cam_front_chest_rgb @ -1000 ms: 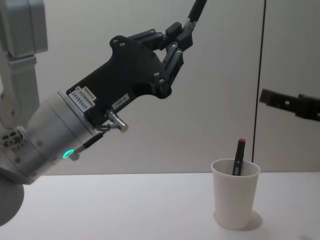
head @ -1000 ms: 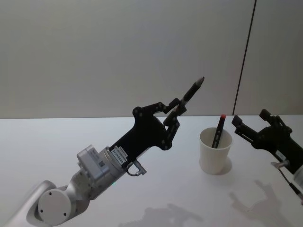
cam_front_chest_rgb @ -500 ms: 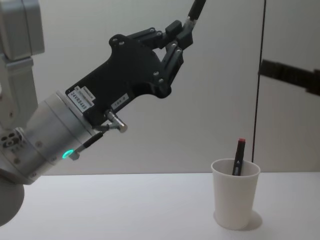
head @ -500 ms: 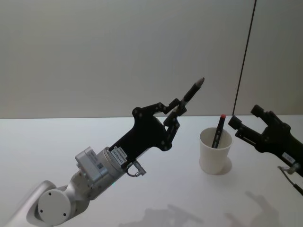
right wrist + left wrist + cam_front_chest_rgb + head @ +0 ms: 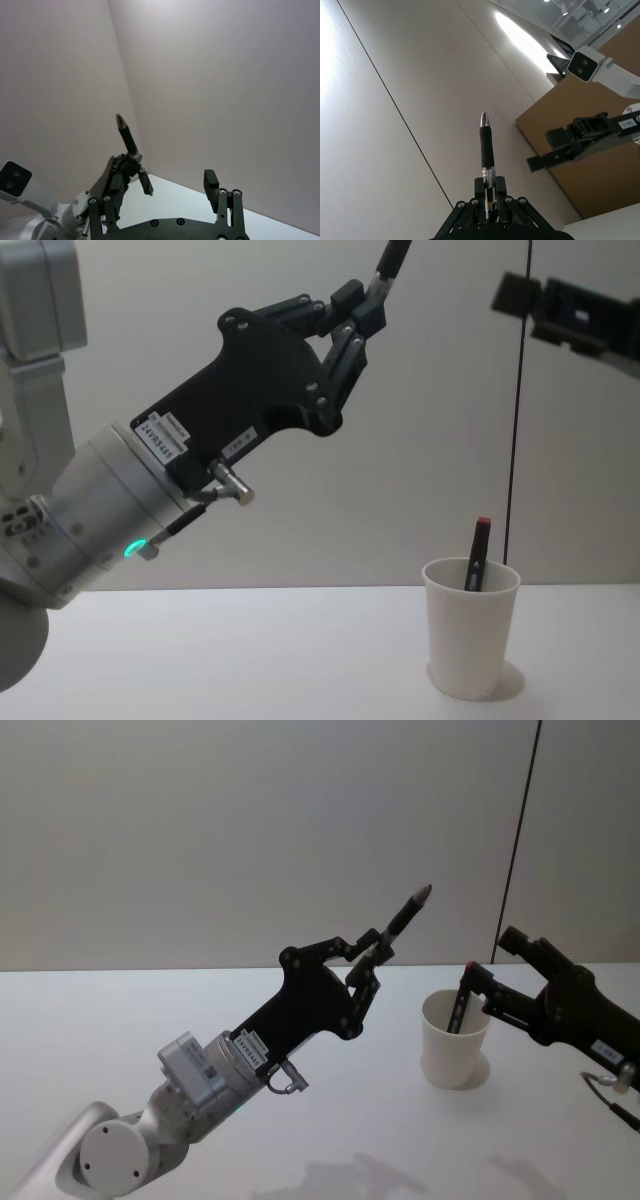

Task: Place the pen into the pen holder.

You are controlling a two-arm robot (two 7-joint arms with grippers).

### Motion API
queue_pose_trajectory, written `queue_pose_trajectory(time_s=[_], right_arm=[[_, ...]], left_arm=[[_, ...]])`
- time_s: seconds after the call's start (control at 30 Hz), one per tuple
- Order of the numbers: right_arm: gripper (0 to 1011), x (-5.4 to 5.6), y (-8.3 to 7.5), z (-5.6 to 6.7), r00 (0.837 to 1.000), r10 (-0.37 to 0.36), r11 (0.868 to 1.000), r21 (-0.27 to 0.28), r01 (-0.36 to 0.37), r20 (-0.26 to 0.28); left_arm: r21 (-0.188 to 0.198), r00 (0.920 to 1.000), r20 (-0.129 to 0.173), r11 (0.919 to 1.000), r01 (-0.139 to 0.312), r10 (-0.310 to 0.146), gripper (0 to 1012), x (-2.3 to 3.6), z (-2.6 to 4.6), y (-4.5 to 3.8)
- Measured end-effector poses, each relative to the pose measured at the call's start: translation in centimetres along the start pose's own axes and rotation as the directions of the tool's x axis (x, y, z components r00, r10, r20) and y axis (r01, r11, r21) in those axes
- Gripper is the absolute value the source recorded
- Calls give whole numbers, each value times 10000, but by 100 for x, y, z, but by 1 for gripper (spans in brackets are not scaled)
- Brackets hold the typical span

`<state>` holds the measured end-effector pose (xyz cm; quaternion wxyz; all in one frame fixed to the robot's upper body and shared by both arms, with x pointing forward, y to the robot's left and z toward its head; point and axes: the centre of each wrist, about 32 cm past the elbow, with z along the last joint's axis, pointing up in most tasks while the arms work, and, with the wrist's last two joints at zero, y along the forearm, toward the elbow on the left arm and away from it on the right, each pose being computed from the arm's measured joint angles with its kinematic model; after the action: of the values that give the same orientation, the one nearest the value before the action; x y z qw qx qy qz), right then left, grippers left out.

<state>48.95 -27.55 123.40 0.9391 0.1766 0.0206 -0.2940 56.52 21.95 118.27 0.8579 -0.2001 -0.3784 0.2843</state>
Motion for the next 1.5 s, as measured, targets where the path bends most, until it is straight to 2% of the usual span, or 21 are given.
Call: queue_pose_trajectory(time_s=[0.2, 0.37, 0.67, 1.07, 1.5], right_arm=[[1001, -72, 82, 51, 9989, 470, 9988, 129, -471, 45], [1001, -137, 145, 73, 9988, 466, 9988, 162, -469, 173], [1001, -307, 298, 90, 9969, -87, 9998, 192, 72, 786], [1002, -512, 544, 75, 9791, -1065, 9943, 159, 1053, 1735], [1002, -609, 739, 61, 9676, -1361, 9907, 261, 1336, 2126]], left_arm=[[-7, 10000, 2, 10000, 1, -1, 129, 1, -1, 1], [-10, 10000, 2, 10000, 2, -2, 129, 0, -1, 1], [-18, 10000, 7, 10000, 9, -9, 129, 0, -1, 1], [-18, 10000, 8, 10000, 11, -11, 129, 0, -1, 1], [-18, 10000, 8, 10000, 11, -11, 129, 0, -1, 2]])
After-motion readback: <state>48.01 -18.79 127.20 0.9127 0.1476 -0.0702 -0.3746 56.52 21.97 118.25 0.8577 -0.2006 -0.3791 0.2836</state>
